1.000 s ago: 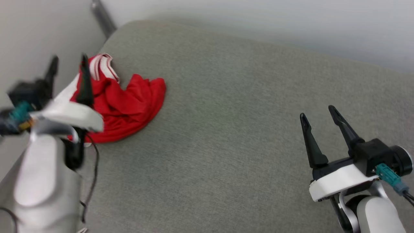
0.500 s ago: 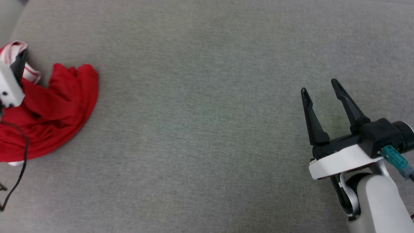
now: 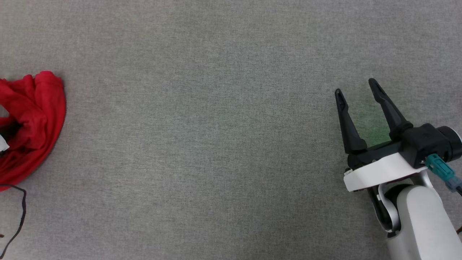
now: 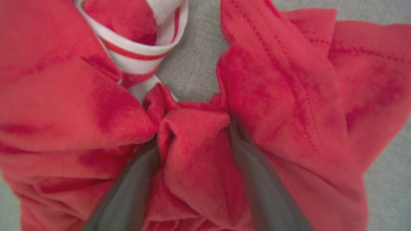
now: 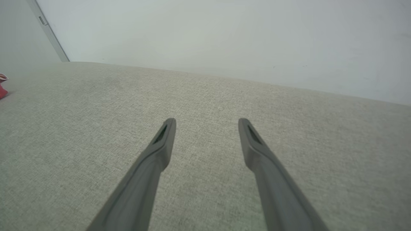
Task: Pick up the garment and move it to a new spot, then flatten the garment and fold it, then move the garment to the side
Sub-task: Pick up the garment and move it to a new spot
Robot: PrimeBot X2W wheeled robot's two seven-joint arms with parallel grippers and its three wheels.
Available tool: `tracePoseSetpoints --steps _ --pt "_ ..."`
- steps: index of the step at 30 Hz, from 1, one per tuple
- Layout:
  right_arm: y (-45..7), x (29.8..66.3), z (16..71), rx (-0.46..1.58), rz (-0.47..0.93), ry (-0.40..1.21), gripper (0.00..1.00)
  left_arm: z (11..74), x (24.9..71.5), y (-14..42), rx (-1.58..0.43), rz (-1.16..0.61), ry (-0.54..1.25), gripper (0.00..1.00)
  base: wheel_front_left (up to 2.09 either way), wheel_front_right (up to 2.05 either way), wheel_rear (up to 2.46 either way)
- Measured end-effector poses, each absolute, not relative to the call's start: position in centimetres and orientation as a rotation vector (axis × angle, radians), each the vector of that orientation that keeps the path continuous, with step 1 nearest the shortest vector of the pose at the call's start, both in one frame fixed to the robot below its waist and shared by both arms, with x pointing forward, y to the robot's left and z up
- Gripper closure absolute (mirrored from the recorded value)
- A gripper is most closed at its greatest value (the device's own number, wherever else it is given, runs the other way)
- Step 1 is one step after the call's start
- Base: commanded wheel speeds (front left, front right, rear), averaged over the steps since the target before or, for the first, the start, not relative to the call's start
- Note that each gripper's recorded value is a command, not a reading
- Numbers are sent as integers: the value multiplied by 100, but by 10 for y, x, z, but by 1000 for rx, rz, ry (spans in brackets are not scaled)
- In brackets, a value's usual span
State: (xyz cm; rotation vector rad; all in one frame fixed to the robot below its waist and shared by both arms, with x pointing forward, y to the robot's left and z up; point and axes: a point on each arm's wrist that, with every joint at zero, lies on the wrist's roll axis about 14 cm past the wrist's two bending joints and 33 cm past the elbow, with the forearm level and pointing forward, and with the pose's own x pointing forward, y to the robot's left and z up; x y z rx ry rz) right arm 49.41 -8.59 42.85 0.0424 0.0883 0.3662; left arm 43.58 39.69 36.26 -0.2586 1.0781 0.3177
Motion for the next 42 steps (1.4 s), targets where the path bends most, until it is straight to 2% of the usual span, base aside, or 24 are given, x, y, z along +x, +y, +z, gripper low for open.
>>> tracePoseSetpoints --steps 1,2,6,9,15,23,32,42 --pt "-86 494 428 41 368 89 0 363 435 397 -255 318 1083 75 0 0 0" --pt "-85 494 428 41 370 90 0 363 434 396 -255 320 1084 100 0 0 0" --pt "-80 493 434 40 385 80 0 372 436 399 -180 323 1048 100 0 0 0" --pt "-78 493 443 38 391 64 0 391 445 405 -110 337 957 100 0 0 0" --pt "-73 482 463 44 398 34 0 477 482 419 16 359 612 100 0 0 0" --pt "-72 461 496 53 389 -19 0 595 507 393 133 274 169 100 0 0 0" --pt "-95 431 524 46 321 -66 0 673 519 308 109 84 -180 100 0 0 0" --pt "-152 402 536 26 158 -77 0 685 531 131 -35 -293 -317 100 0 0 0"
